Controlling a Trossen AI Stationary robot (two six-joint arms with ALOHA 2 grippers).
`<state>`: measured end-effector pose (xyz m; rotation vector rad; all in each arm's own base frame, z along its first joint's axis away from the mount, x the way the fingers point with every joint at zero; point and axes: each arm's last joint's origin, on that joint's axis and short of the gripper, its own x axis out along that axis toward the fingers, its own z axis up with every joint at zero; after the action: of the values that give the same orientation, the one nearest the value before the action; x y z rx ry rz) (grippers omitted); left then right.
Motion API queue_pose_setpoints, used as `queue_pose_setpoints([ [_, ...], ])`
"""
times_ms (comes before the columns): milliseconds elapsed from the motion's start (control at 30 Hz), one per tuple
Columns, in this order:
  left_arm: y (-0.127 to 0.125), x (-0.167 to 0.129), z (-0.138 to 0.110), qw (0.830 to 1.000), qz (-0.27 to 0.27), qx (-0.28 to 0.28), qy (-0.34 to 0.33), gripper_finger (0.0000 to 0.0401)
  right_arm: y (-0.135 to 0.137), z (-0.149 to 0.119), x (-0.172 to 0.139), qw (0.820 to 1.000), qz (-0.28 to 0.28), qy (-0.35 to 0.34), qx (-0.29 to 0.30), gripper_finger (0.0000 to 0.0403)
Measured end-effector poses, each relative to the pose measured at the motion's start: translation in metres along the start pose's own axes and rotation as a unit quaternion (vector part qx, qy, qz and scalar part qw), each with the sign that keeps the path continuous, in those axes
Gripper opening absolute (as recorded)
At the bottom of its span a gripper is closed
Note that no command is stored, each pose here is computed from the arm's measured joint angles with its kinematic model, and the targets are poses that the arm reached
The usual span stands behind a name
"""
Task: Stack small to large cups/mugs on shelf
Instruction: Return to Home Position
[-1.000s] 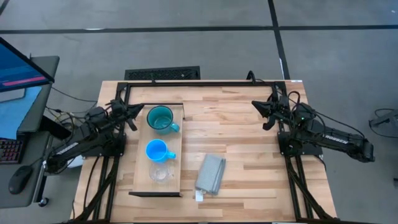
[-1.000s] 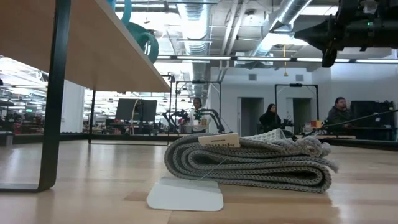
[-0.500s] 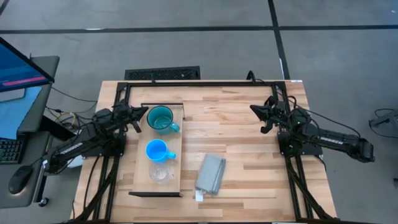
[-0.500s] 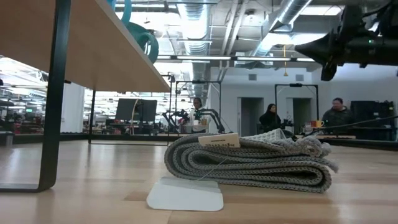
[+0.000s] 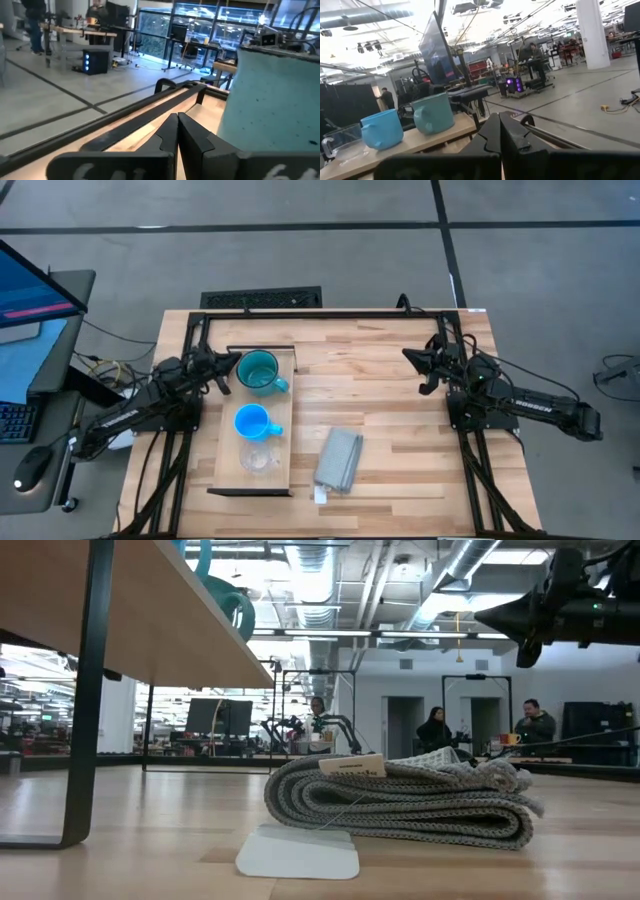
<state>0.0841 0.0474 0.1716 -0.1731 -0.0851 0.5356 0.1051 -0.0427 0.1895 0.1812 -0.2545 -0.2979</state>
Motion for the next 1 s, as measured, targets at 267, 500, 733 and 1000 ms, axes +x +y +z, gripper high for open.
queue_pose_setpoints([
  [267, 0.0, 0.0, -0.001, 1.0, -0.012, -0.009, 0.004, 0.0, -0.001, -0.004, 0.0, 0.999, -0.005, 0.023, 0.028, 0.0012],
  [500, 0.0, 0.001, -0.002, 1.0, -0.012, -0.024, 0.006, 0.0, -0.003, -0.015, -0.001, 0.992, -0.024, 0.072, 0.098, 0.0025],
  [733, 0.0, 0.001, -0.002, 0.999, -0.012, -0.03, 0.007, 0.0, -0.003, -0.014, -0.001, 0.993, -0.024, 0.072, 0.093, 0.0031],
  [1000, 0.0, 0.001, -0.002, 0.999, -0.012, -0.031, 0.008, 0.0, -0.005, -0.019, -0.002, 0.991, -0.032, 0.095, 0.091, 0.0027],
])
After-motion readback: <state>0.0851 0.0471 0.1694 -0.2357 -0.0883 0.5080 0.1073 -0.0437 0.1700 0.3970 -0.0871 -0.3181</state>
